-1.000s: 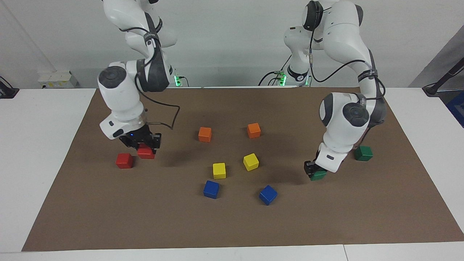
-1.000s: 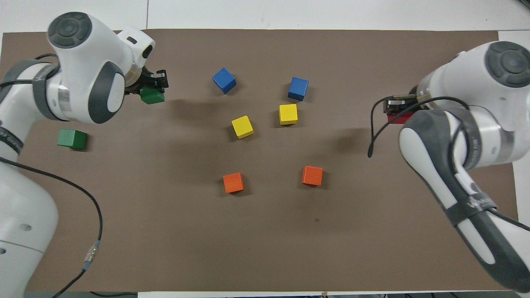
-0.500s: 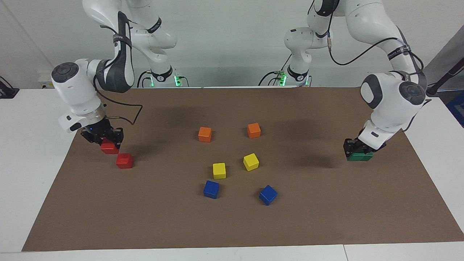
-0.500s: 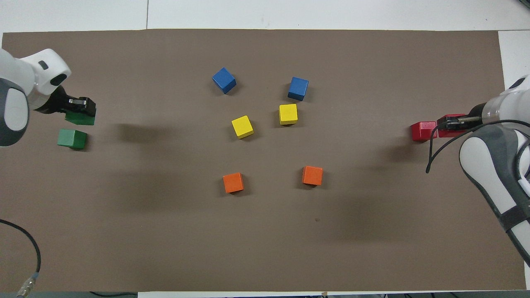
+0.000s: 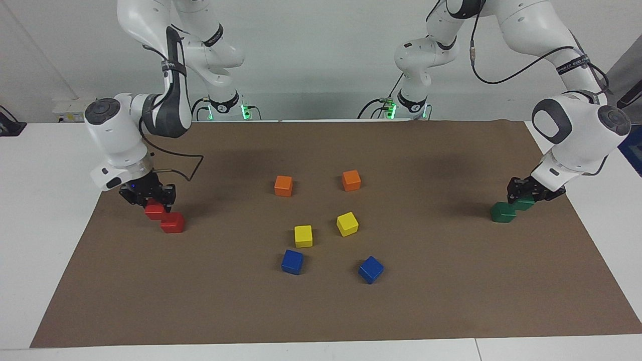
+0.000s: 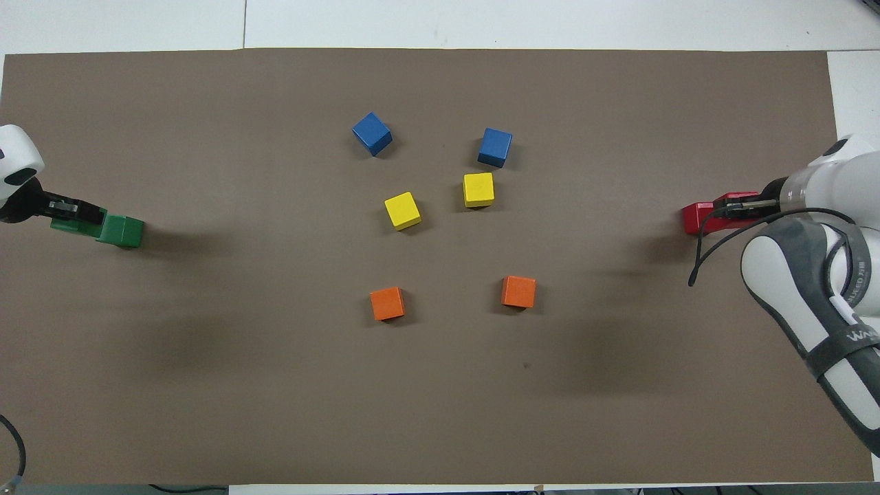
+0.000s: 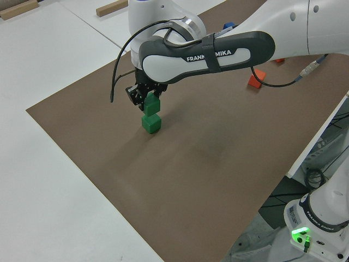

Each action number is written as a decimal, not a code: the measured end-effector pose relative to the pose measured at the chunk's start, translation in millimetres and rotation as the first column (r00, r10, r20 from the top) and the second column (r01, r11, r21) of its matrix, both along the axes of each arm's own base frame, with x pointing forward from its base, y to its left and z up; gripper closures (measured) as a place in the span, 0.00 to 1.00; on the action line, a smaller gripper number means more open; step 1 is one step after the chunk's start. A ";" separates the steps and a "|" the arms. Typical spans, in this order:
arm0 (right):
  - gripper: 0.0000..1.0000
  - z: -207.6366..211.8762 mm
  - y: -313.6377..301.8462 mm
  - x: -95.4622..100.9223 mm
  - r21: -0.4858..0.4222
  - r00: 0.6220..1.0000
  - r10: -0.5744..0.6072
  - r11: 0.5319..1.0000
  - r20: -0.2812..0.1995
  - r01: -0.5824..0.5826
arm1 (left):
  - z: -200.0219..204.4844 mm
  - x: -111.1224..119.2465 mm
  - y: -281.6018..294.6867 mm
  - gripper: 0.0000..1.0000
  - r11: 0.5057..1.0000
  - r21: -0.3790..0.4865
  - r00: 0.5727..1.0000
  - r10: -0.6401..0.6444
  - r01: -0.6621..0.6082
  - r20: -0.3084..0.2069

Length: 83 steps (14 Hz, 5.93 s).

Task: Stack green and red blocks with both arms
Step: 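Carry the green block over the placed green while the right carries red, then lower the green block onto the green while the right lowers red onto red, then open the left gripper and withdraw it from the green stack, then open the right gripper and withdraw it from the red stack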

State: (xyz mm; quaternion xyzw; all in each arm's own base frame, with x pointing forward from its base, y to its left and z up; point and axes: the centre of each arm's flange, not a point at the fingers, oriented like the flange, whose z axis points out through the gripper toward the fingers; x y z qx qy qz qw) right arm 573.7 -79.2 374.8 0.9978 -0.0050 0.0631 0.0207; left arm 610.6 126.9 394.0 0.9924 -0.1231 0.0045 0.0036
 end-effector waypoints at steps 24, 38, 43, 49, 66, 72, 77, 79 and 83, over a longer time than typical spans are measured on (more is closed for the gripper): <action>0.45 -23.2 12.4 -0.8 0.004 1.000 0.017 1.000 0.008 -0.017 | -33.3 -18.9 -6.3 0.45 1.000 -0.005 0.995 0.019 -0.018 0.097; 0.45 -23.9 11.4 -1.3 0.017 1.000 0.004 1.000 0.008 -0.004 | 23.0 -0.7 -12.5 0.00 1.000 -0.019 0.997 0.015 -0.013 0.076; 0.45 -23.9 11.4 -1.4 0.017 1.000 0.003 1.000 0.008 -0.004 | 100.3 -1.6 -29.5 0.00 0.979 -0.042 0.979 0.199 -0.197 0.048; 0.45 -24.0 11.4 -1.4 0.017 1.000 0.003 1.000 0.008 -0.004 | 190.3 -43.9 -70.4 0.00 0.947 -0.046 0.947 0.318 -0.317 0.036; 0.00 -9.0 14.5 5.7 0.016 0.999 0.002 1.000 0.032 -0.002 | 229.1 -86.0 -112.3 0.00 0.968 -0.017 0.968 0.249 -0.249 -0.026; 0.00 127.9 68.2 0.7 0.036 0.999 0.023 0.999 0.024 -0.024 | 227.3 -87.9 -110.4 0.00 0.967 -0.013 0.967 0.252 -0.253 -0.044; 0.00 208.1 62.7 -25.5 0.043 1.000 0.014 0.999 -0.028 -0.013 | 229.3 -89.3 -111.2 0.00 0.968 -0.014 0.967 0.250 -0.251 -0.041; 0.00 224.8 62.3 -29.2 0.044 0.998 0.013 0.999 -0.056 -0.011 | 230.7 -90.0 -111.4 0.00 0.968 -0.014 0.967 0.250 -0.251 -0.039; 0.00 252.1 62.8 -39.3 0.046 0.993 0.014 0.999 -0.116 -0.009 | 231.8 -90.6 -111.4 0.00 0.968 -0.014 0.967 0.250 -0.251 -0.037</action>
